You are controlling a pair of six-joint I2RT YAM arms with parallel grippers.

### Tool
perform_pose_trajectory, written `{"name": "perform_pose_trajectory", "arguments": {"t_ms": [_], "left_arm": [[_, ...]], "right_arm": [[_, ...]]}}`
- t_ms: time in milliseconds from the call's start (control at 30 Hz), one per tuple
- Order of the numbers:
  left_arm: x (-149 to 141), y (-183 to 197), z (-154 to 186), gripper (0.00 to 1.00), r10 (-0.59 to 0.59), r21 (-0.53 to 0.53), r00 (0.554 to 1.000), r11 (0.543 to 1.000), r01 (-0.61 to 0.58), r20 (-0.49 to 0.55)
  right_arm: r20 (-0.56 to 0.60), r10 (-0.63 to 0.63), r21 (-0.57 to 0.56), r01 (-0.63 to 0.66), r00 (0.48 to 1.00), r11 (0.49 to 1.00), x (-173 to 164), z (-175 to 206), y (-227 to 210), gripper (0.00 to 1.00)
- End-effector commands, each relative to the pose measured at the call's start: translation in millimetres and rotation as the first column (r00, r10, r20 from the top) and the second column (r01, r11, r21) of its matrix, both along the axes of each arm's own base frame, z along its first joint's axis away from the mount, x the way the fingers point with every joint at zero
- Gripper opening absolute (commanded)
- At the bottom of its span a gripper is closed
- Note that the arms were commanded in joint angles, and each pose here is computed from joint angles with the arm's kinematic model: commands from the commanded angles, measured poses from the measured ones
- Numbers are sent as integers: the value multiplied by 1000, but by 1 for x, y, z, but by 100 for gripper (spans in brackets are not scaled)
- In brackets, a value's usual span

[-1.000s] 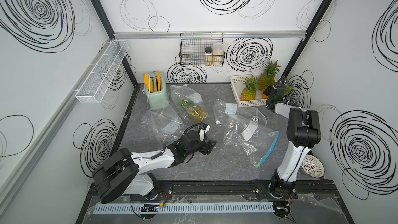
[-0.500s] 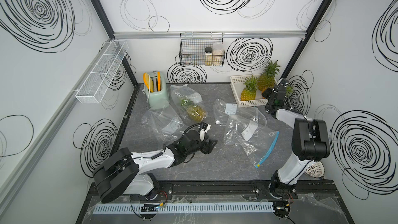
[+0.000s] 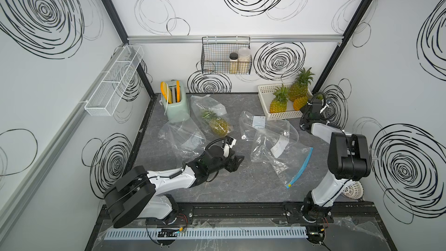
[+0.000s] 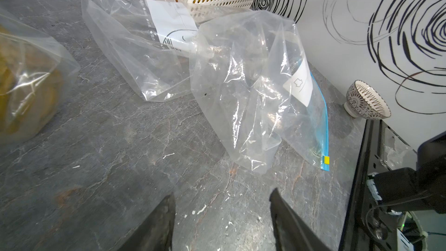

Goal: Open the zip-top bag and take out the pineapple
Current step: Place the pineapple in the basket.

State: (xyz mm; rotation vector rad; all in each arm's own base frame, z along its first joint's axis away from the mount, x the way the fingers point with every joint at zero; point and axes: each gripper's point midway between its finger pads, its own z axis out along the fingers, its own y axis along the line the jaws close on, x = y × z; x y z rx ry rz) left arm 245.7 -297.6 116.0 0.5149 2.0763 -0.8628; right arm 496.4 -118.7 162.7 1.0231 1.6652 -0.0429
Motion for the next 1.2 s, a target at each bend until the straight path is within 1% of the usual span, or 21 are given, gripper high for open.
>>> {"name": "perform_pose_trajectory", "arguments": {"t_ms": [0, 167, 300, 400, 533, 633, 733, 800, 900, 933, 967, 1033, 1167], "left_arm": [[5, -3, 4, 65, -11, -31, 1000, 999, 12, 23], [8, -3, 2, 65, -8, -35, 1000, 999, 8, 21], [10, -3, 0, 65, -8, -34, 1000, 999, 8, 16], [12, -2, -1, 65, -4, -32, 1000, 999, 4, 12], [13, -2, -6, 65, -6, -26, 1000, 1000, 6, -1], [13, -2, -8, 65, -6, -24, 1000, 1000, 6, -6], [13, -2, -7, 65, -4, -26, 1000, 1000, 4, -5], [15, -3, 0, 65, -2, -49, 1000, 999, 3, 17], [14, -3, 2, 65, -3, -61, 1000, 998, 4, 18], [13, -3, 3, 65, -3, -65, 1000, 998, 4, 19], [12, -3, 4, 65, -5, -70, 1000, 998, 7, 20], [11, -3, 6, 65, -5, -74, 1000, 997, 7, 24], [9, -1, 9, 65, -7, -75, 999, 997, 10, 35]], "right_arm": [[41, -113, 24, 112, 993, 993, -1, 3, -21, 2], [54, -177, 26, 176, 983, 984, 3, -1, -36, 3], [63, -195, 25, 194, 979, 981, 11, -1, -42, 3], [89, -186, 34, 184, 979, 982, 18, -1, -42, 3], [172, -76, 36, 70, 982, 997, 36, 3, -31, 3], [204, 18, 40, -27, 979, 999, 50, 4, -18, 4], [214, 88, 53, -101, 973, 993, 53, 5, -5, 8], [204, 107, 58, -121, 973, 991, 49, 6, 3, 17], [196, 116, 51, -128, 974, 990, 38, 14, 14, 39], [195, 116, 45, -127, 974, 991, 33, 19, 18, 48], [194, 119, 31, -127, 974, 991, 30, 23, 21, 54], [189, 129, 16, -135, 973, 991, 27, 30, 27, 59], [180, 165, 32, -174, 970, 984, 27, 36, 36, 62]]}}
